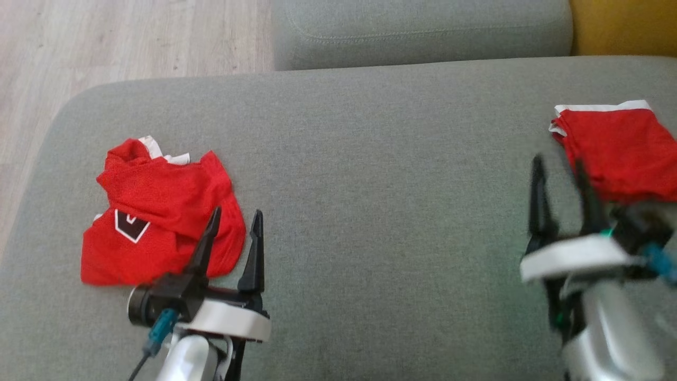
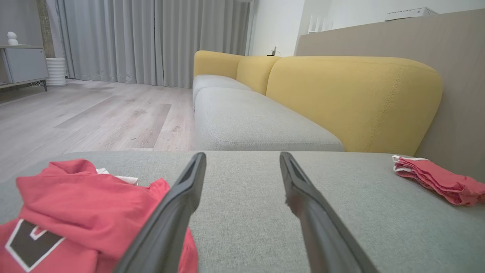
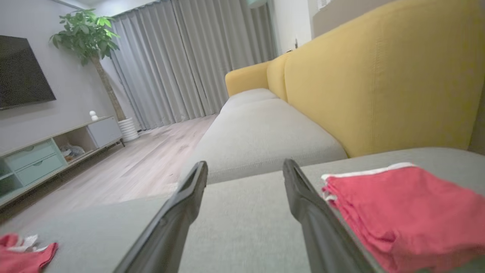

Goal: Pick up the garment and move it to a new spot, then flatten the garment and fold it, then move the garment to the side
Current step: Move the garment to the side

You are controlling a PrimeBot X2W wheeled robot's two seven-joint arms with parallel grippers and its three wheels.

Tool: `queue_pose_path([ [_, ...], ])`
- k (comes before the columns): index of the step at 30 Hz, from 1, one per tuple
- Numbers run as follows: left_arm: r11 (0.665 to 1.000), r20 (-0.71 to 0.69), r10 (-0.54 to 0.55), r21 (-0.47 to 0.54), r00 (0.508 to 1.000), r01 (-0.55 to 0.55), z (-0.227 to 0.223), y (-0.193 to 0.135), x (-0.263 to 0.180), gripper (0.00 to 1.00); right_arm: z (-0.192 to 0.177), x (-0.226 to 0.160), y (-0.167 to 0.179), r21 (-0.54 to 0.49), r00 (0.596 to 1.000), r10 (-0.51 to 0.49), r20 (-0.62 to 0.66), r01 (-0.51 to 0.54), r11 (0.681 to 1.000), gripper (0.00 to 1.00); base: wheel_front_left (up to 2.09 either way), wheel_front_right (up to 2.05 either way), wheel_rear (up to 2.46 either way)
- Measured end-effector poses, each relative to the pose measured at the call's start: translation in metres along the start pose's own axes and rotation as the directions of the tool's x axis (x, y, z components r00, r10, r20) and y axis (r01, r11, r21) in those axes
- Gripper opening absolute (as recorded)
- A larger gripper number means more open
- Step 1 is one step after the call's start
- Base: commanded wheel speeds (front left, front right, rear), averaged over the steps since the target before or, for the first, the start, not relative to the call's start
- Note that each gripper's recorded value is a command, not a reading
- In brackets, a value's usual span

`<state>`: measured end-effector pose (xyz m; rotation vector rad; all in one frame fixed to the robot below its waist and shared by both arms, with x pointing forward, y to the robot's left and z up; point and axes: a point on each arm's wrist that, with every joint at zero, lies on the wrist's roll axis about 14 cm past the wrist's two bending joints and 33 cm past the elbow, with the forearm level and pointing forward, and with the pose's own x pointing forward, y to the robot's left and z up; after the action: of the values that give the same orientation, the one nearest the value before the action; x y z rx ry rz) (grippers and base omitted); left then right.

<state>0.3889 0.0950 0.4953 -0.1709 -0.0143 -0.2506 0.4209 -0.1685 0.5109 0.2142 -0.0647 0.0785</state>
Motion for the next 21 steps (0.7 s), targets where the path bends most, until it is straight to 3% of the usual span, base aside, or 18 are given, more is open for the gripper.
queue_pose_path([
  [7, 1.000, -0.030, 0.011, -0.009, 0.999, -0.012, -0.011, 0.001, -0.012, 1.00, -0.026, -0.033, 0.011, 0.024, 0.997, 0.023, -0.067, -0.021, 0.999, 1.00, 0.00, 0.00, 0.00],
  [21, 1.000, -0.012, 0.020, -0.007, 1.000, -0.020, -0.005, 0.003, -0.014, 1.00, -0.017, -0.029, 0.021, 0.022, 0.998, 0.052, -0.037, -0.051, 0.998, 1.00, 0.00, 0.00, 0.00],
])
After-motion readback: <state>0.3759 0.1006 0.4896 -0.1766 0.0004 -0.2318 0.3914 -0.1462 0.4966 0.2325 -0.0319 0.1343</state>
